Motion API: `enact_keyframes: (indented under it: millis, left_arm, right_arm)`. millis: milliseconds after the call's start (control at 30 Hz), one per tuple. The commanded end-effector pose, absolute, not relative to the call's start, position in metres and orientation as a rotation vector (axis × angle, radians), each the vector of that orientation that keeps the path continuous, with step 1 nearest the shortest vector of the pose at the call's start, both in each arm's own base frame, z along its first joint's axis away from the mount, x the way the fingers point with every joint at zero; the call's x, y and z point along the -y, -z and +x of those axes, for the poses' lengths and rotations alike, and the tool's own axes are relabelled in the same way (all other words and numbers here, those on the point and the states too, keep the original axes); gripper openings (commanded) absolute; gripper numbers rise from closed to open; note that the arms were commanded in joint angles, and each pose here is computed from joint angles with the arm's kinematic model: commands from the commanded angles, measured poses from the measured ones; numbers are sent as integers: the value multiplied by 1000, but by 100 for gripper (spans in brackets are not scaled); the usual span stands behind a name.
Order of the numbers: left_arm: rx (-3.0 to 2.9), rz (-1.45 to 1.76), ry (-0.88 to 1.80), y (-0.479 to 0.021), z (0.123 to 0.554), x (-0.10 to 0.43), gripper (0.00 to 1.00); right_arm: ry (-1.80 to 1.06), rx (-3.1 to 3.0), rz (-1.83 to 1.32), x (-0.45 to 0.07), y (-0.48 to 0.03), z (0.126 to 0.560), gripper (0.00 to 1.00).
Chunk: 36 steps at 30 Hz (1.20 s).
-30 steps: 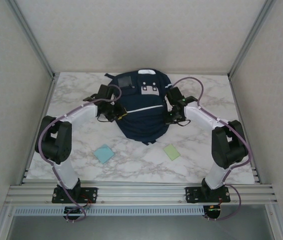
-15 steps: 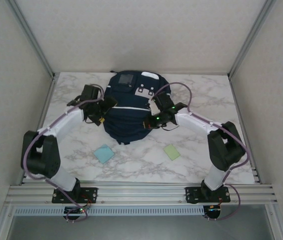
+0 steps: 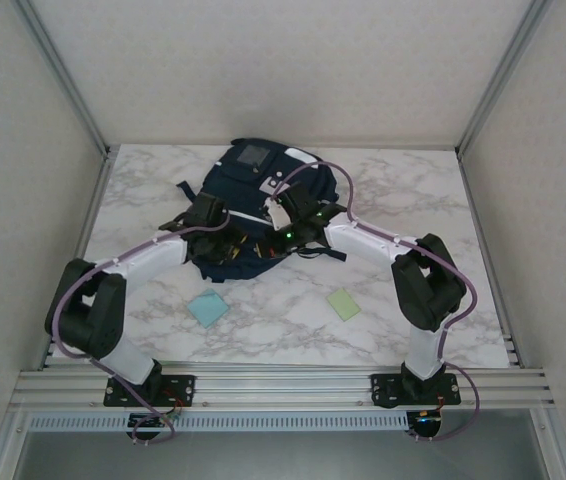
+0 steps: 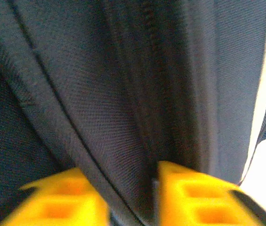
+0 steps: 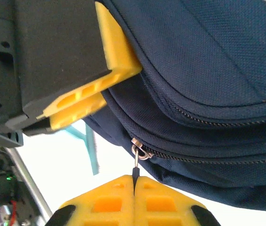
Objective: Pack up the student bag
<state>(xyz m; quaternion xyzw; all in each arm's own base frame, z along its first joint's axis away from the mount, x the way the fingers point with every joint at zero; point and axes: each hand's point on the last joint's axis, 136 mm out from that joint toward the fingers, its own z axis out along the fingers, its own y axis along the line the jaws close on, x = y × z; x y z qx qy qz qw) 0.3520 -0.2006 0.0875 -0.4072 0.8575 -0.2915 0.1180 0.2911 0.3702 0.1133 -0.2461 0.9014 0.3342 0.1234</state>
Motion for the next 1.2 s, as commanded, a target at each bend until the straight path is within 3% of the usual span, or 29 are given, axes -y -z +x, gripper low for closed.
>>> enact_keyframes:
  millis: [0, 167, 500, 833, 1167]
  left_arm:
    - [-2478, -1145, 805, -91, 371, 201, 0]
    - [-2505, -1120, 770, -88, 363, 196, 0]
    - [-2528, -1090, 768, -94, 344, 190, 0]
    - [-2539, -1056, 778, -98, 341, 193, 0]
    - [-2528, -1012, 796, -106, 341, 196, 0]
  right_arm:
    - [-822, -2673, -913, -349, -95, 262, 0]
    - [-223, -2756, -1007, -276, -56, 280, 0]
    - [439, -2705, -652, -176, -54, 372, 0]
    - [584, -2617, -304, -138, -67, 439, 0]
    - [545, -2634, -17, -98, -58, 465, 0]
